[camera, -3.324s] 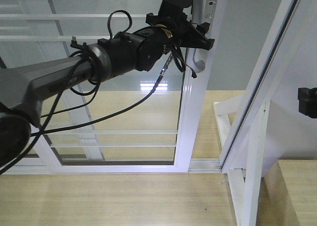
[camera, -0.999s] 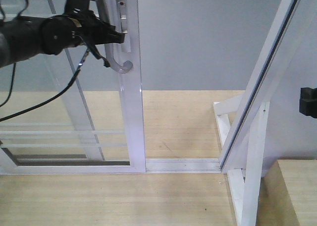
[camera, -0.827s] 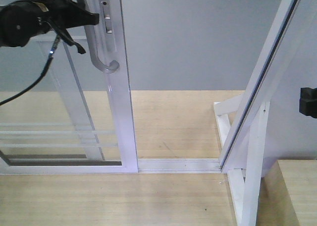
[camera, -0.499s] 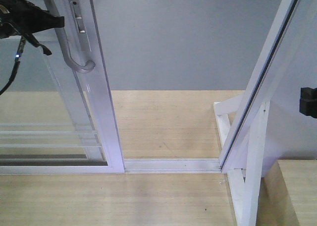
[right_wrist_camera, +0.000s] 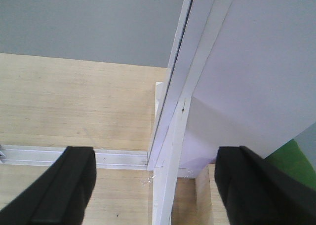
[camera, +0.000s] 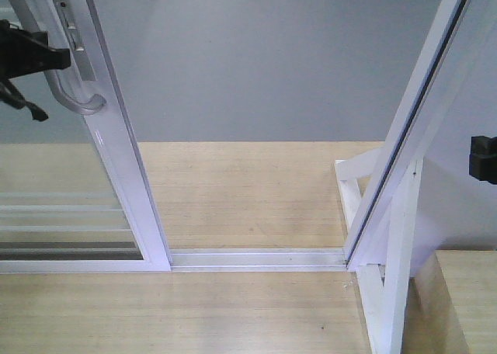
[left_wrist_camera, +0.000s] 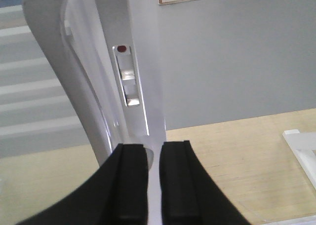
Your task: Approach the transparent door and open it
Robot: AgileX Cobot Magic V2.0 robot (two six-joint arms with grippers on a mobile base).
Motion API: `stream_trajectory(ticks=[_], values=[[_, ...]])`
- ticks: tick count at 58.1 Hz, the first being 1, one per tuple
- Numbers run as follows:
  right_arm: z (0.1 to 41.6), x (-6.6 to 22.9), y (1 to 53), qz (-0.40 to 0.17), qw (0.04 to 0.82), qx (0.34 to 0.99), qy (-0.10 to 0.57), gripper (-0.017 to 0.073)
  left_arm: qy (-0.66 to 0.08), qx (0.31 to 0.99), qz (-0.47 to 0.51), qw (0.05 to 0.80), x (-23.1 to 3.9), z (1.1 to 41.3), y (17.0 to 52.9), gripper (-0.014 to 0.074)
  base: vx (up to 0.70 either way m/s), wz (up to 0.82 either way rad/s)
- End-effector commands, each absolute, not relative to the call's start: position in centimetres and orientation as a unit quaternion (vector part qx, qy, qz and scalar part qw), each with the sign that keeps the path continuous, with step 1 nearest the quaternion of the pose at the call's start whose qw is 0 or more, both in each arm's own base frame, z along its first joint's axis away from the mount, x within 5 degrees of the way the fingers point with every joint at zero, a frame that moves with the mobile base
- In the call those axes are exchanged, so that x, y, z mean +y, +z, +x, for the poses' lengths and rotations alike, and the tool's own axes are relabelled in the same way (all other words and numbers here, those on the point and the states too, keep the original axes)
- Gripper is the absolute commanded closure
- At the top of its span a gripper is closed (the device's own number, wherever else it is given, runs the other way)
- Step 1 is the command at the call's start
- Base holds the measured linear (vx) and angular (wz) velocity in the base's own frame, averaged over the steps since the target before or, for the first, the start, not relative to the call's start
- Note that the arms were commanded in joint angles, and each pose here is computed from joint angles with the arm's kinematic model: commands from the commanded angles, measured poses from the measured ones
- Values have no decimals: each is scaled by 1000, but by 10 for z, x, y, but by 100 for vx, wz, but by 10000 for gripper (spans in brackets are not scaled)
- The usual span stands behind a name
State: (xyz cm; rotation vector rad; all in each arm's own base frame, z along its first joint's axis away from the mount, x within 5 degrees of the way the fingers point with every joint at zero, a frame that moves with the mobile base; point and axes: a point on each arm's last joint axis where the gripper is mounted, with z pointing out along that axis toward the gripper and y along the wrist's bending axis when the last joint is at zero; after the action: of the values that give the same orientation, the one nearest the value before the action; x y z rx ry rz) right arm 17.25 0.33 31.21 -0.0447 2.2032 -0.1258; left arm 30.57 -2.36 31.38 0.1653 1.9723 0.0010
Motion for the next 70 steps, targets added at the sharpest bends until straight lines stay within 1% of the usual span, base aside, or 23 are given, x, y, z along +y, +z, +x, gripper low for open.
stream_trajectory(ticks=[1,9,19,25,42,46,51,57,62,70], values=[[174,3,328,-24,493,868,-53,6,2,783,62,619,-22,285,341,339,0,0],[174,3,328,-24,493,868,-53,6,-4,773,55,632,-20,254,343,340,0,0],[174,3,328,-24,493,868,-53,6,-24,758,30,651,-18,227,350,342,0,0],[174,3,328,-24,493,868,-53,6,-25,755,31,654,-18,220,354,342,0,0],[174,3,328,-24,493,868,-53,6,-25,761,35,648,-18,219,352,352,0,0],[174,3,328,-24,493,868,-53,6,-27,765,31,643,-17,215,345,374,0,0],[174,3,328,-24,493,868,-52,6,-29,760,21,649,-16,202,331,428,0,0],[174,3,328,-23,493,868,-51,6,-17,742,23,669,-12,180,310,515,0,0],[174,3,328,-24,493,868,-52,6,-2,718,38,695,-10,157,300,601,0,0],[174,3,328,-24,493,868,-52,6,2,699,32,714,-6,124,282,603,0,0]])
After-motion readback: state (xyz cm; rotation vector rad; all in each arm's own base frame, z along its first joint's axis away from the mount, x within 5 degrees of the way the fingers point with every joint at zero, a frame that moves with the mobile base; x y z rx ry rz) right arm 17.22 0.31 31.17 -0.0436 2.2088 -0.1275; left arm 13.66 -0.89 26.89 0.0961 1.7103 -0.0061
